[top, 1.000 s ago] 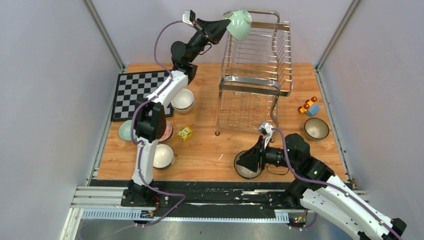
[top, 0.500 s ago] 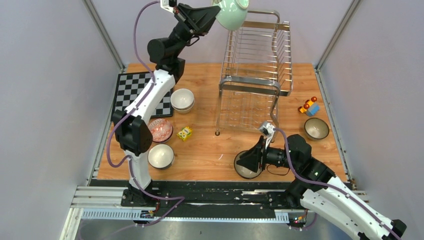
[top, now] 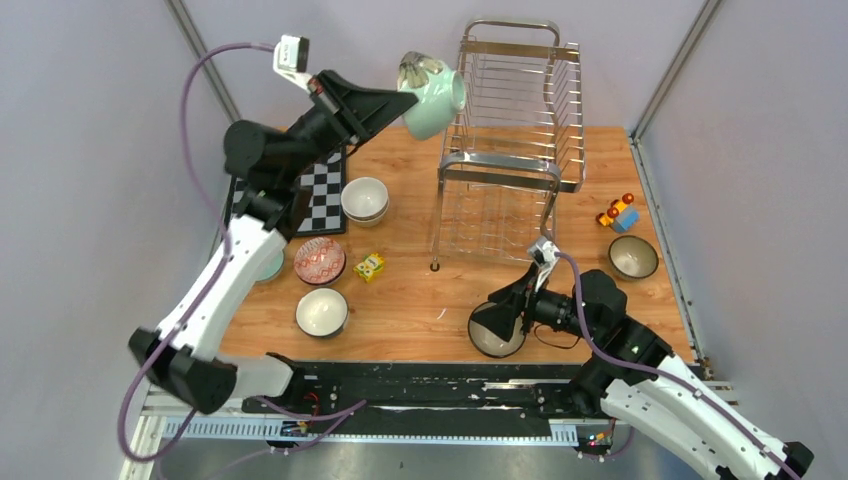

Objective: Unload the bowls from the dish rack
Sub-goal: Place the bowl with the bowl.

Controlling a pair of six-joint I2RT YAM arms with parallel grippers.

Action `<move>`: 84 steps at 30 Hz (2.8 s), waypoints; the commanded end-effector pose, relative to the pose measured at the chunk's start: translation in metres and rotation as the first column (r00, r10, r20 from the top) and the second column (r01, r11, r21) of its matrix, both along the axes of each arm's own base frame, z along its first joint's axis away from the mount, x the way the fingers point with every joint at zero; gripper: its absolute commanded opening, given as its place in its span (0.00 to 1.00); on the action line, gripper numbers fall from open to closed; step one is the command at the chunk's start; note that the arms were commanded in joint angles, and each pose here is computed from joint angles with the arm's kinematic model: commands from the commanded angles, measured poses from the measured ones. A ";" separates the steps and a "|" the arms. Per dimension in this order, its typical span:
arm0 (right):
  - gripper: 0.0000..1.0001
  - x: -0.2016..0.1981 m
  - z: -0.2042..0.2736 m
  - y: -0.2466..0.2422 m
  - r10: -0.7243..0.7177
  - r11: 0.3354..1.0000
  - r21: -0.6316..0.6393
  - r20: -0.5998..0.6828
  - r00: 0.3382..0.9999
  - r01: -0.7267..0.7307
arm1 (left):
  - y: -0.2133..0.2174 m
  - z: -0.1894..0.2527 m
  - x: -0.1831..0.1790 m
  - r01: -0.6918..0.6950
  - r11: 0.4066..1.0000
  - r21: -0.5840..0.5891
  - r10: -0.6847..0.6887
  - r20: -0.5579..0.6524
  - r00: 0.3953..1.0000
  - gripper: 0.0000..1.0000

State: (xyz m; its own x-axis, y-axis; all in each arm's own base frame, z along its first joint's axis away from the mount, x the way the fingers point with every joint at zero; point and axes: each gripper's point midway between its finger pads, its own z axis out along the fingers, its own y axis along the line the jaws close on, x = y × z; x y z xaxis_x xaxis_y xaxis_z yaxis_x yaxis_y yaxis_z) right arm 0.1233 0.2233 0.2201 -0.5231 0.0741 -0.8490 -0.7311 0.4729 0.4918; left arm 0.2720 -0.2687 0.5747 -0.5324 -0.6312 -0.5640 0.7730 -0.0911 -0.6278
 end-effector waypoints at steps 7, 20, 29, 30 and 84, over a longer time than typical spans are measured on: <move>0.75 -0.002 0.032 -0.005 0.027 1.000 0.000 0.131 0.991 -0.027 | 0.050 -0.073 -0.065 -0.341 0.862 0.374 0.304 0.156 0.940 0.00; 0.72 0.002 0.029 -0.023 -0.032 0.994 -0.098 0.124 0.992 0.045 | 0.090 -0.216 -0.108 -0.374 0.476 0.796 0.323 0.237 0.916 0.00; 0.70 0.006 0.018 -0.036 -0.105 0.981 -0.156 0.078 0.991 0.116 | 0.048 -0.273 -0.134 -0.438 0.144 0.887 0.047 0.436 0.899 0.00; 0.70 0.006 0.017 -0.038 -0.113 0.979 -0.160 0.071 0.991 0.123 | 0.045 -0.278 -0.136 -0.452 0.109 0.886 0.008 0.453 0.891 0.00; 0.50 -0.016 -0.015 0.068 0.174 0.626 -0.752 -0.124 0.977 -0.207 | 0.006 -0.403 -0.240 -0.616 0.414 0.670 -0.835 0.550 0.037 0.00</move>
